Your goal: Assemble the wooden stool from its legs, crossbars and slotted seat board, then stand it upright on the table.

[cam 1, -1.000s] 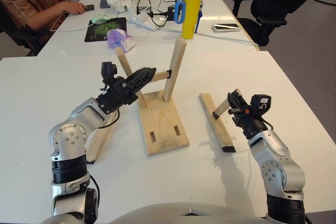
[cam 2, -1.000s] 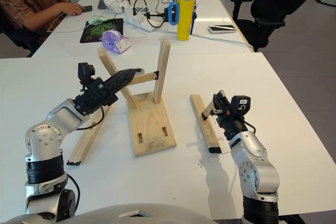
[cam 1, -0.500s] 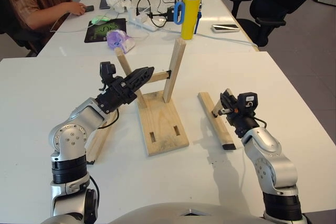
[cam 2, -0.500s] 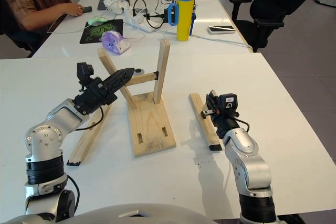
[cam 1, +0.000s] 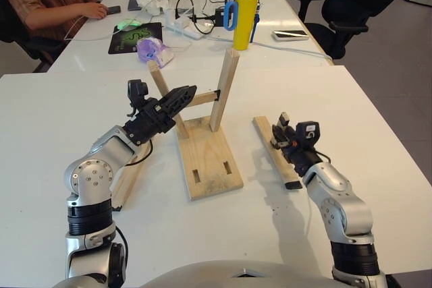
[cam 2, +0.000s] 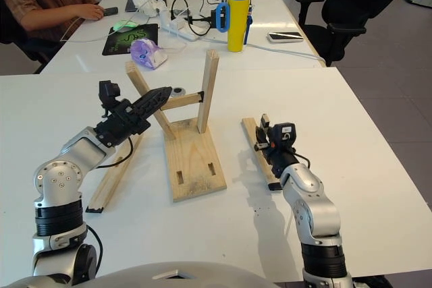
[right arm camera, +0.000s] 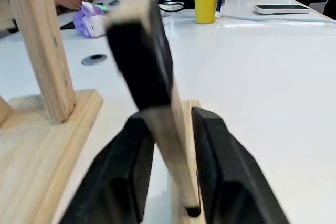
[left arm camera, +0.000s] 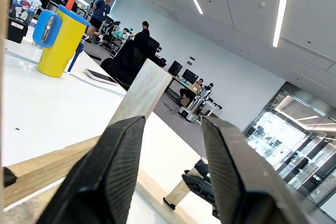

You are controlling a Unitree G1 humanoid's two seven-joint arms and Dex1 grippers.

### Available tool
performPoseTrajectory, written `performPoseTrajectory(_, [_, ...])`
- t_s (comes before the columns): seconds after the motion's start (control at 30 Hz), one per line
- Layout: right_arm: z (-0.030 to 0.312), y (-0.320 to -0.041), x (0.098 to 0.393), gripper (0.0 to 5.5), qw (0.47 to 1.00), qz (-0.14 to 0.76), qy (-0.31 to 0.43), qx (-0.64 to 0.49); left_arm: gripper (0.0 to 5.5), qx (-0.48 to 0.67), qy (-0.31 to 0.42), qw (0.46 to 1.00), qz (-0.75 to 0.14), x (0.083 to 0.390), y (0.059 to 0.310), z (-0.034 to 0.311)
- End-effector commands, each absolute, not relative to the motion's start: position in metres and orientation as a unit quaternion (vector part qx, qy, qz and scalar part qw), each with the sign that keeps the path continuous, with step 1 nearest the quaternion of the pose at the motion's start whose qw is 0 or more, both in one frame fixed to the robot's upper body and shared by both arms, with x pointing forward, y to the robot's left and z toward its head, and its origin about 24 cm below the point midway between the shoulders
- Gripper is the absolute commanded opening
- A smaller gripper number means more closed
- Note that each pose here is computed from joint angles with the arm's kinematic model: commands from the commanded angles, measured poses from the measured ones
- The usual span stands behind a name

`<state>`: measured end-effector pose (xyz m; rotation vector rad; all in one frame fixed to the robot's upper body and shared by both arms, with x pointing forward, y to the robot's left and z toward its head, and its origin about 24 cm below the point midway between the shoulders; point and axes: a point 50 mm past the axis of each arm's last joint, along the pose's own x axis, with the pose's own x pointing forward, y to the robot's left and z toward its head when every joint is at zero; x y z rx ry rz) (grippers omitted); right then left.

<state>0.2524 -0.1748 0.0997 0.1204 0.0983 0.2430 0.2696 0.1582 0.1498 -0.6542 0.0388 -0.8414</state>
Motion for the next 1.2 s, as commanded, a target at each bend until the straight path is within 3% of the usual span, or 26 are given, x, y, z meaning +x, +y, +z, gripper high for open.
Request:
performPoseTrajectory(0.03, [0.149, -0.167, 0.265, 2.02, 0.987, 0.148, -0.033, 0.053, 1.98, -0.303, 0.021, 0.864, -0.402, 0.271, 0.159, 0.149])
performPoseTrajectory(0.23, [0.205, -0.157, 0.279, 2.17, 0.974, 0.163, -0.156, -0.009, 1.98, -0.302, 0.020, 0.861, -0.408, 0.274, 0.156, 0.150])
performPoseTrajectory(0.47, [0.217, -0.164, 0.286, 2.17, 0.971, 0.133, -0.199, -0.017, 1.98, -0.302, 0.019, 0.858, -0.415, 0.276, 0.153, 0.151])
performPoseTrajectory(0.57, [0.144, -0.163, 0.296, 2.17, 0.992, 0.118, -0.041, -0.012, 1.98, -0.304, 0.017, 0.859, -0.412, 0.276, 0.154, 0.151])
performPoseTrajectory(0.63, [0.055, -0.170, 0.286, 2.17, 0.983, 0.089, 0.162, 0.000, 1.98, -0.303, 0.019, 0.857, -0.416, 0.277, 0.150, 0.151])
performPoseTrajectory(0.67, [0.030, -0.171, 0.276, 2.17, 0.974, 0.086, 0.208, 0.001, 1.98, -0.303, 0.021, 0.856, -0.418, 0.277, 0.150, 0.150])
performPoseTrajectory(0.73, [0.014, -0.170, 0.267, 2.17, 0.968, 0.088, 0.236, 0.002, 1.98, -0.303, 0.020, 0.857, -0.417, 0.278, 0.151, 0.151])
performPoseTrajectory(0.83, [0.032, -0.169, 0.276, 2.17, 0.975, 0.097, 0.199, -0.004, 1.98, -0.301, 0.017, 0.859, -0.413, 0.277, 0.154, 0.151])
performPoseTrajectory(1.0, [0.086, -0.171, 0.297, 2.17, 0.992, 0.108, 0.065, -0.007, 1.98, -0.234, 0.065, 0.864, -0.441, 0.261, 0.142, 0.131])
performPoseTrajectory(1.2, [0.142, -0.169, 0.299, 2.17, 0.991, 0.109, -0.077, 0.011, 1.98, -0.143, 0.104, 0.864, -0.471, 0.237, 0.143, 0.109])
